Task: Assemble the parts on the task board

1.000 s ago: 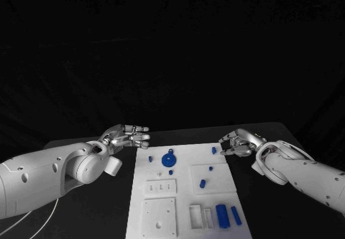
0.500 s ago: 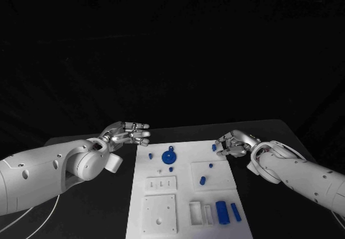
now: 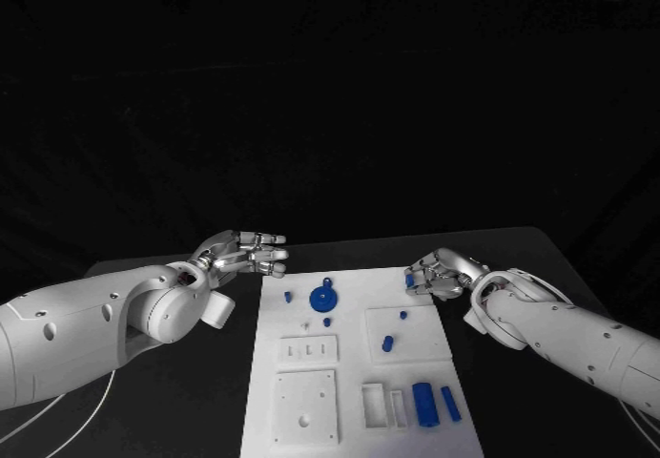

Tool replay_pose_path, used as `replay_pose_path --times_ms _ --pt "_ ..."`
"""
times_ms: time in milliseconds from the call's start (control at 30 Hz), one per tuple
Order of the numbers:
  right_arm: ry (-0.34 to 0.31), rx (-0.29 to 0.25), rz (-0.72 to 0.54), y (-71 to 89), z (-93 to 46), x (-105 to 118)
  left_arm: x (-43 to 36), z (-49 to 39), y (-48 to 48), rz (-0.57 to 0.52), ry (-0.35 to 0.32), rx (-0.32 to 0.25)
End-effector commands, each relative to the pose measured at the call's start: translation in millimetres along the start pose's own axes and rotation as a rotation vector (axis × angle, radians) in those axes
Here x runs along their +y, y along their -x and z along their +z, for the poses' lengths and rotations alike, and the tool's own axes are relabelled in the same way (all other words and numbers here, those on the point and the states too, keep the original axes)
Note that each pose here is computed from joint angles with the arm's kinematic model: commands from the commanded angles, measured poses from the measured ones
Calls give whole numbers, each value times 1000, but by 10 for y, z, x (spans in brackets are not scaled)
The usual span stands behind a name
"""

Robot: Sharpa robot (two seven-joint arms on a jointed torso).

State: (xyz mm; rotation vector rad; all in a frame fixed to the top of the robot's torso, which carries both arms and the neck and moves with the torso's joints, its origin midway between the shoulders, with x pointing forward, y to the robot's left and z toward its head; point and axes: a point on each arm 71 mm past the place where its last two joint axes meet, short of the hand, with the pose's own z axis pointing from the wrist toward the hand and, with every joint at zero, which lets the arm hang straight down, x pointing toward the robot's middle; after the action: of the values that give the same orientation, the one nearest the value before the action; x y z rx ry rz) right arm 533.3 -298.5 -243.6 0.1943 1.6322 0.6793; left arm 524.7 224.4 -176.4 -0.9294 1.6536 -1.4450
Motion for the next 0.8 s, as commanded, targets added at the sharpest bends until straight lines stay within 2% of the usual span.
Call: replay_pose_path --times_ms 33,800 --pt "6 26 9 -44 2 1 -16 5 -22 -6 -15 17" --pt "-3 11 16 -43 6 -29 -12 10 -14 -5 -10 16"
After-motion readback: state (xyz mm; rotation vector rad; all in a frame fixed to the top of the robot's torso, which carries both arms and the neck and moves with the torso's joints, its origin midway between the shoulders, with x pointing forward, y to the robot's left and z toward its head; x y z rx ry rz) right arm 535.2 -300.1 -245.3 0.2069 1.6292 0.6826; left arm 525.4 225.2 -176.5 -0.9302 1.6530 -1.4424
